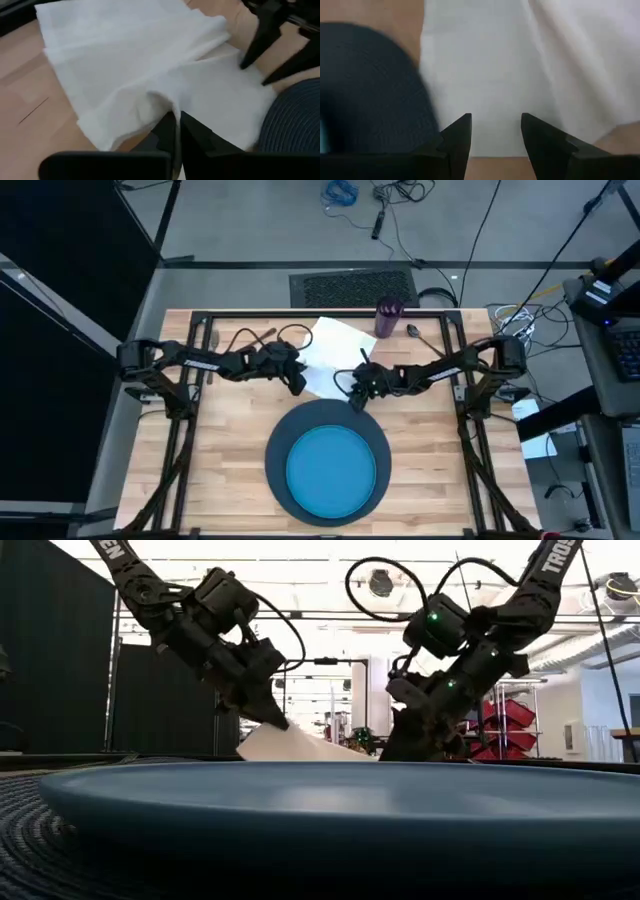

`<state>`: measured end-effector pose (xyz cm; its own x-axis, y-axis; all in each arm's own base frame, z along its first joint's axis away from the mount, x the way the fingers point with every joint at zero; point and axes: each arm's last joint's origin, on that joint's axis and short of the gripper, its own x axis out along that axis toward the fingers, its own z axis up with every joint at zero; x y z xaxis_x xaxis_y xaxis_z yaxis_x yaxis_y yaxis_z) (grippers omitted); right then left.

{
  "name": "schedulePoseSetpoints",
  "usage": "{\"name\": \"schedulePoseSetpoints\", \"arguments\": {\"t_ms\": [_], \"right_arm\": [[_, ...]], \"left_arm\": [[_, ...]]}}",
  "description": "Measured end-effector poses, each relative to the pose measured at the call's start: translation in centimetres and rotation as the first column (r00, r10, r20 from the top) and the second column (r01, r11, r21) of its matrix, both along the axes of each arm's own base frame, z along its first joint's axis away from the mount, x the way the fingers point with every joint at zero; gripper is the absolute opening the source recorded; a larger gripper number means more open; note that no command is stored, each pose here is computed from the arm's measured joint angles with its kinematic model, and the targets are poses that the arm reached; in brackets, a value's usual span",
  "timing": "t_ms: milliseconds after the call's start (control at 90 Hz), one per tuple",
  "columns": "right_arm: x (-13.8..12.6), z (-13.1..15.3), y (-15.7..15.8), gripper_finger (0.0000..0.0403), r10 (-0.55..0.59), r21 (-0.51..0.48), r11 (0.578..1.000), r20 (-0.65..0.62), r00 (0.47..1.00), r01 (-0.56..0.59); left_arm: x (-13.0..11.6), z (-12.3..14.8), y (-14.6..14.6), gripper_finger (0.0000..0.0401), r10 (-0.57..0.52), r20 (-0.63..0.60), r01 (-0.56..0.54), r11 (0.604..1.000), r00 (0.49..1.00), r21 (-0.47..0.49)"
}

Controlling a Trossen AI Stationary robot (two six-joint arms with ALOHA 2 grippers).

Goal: Set table place
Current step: Fold the white table napkin

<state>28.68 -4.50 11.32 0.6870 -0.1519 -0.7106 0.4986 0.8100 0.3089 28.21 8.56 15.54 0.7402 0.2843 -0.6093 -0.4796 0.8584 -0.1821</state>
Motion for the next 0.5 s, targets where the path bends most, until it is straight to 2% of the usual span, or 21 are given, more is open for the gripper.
{"name": "schedulePoseSetpoints", "arguments": {"t_ms": [311, 500], "right_arm": [[0.2, -0.8, 0.1, 0.0156, -0.015, -0.033, 0.999, -0.032, 0.999, 0.014], [0.2, -1.4, 0.0, 0.0129, -0.042, -0.066, 0.997, -0.054, 0.998, 0.039]], "left_arm": [[0.0, 0.0, 0.1, 0.0000, 0.005, 0.000, -0.005, 1.000, 1.000, 0.001], [0.0, 0.0, 0.1, 0.0000, 0.003, -0.002, -0.003, 1.000, 1.000, 0.005]]}}
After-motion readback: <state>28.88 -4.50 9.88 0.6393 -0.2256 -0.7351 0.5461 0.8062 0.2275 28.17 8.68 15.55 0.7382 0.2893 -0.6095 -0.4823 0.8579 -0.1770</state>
